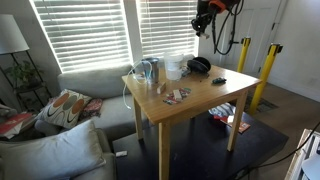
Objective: Put the three wooden chips on the left and put them in the black pouch
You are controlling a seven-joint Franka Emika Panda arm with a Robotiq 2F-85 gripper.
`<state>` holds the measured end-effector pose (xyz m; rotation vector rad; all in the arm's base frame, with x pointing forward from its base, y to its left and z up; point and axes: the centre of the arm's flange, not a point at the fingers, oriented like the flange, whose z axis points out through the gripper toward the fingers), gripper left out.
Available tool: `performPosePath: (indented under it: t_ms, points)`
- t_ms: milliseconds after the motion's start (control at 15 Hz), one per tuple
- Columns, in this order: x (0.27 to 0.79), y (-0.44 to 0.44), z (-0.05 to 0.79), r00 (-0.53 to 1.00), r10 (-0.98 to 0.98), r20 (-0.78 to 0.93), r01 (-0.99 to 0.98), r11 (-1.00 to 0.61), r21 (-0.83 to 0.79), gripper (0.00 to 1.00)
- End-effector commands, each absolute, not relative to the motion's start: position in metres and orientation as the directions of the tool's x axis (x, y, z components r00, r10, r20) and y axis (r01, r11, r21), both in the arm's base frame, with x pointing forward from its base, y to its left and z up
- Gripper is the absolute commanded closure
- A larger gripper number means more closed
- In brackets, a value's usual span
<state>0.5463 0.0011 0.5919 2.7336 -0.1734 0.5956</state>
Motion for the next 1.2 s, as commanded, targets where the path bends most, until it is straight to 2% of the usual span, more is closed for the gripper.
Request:
performPosePath:
  t_ms: [0,333,800,867,933,1000,1067,1133]
  points:
    - [0.533,-0.038,0.555,0.901,-0.045,0.431,-0.159,-0.960,0.232,0.92]
    - [0.542,-0.047,0.511,0.902,-0.067,0.426,-0.152,-0.974,0.167,0.93]
    - [0.554,-0.057,0.485,0.903,-0.066,0.426,-0.152,-0.973,0.173,0.91]
    - [0.555,-0.058,0.483,0.899,-0.067,0.434,-0.151,-0.975,0.162,0.73]
    - [0.558,-0.058,0.482,0.891,-0.062,0.449,-0.148,-0.976,0.158,0.68]
    - [0.561,-0.057,0.482,0.884,-0.062,0.463,-0.151,-0.976,0.157,0.70]
    - [0.564,-0.056,0.482,0.881,-0.058,0.469,-0.147,-0.977,0.156,0.43]
    - [0.565,-0.055,0.481,0.877,-0.052,0.478,-0.142,-0.978,0.155,0.44]
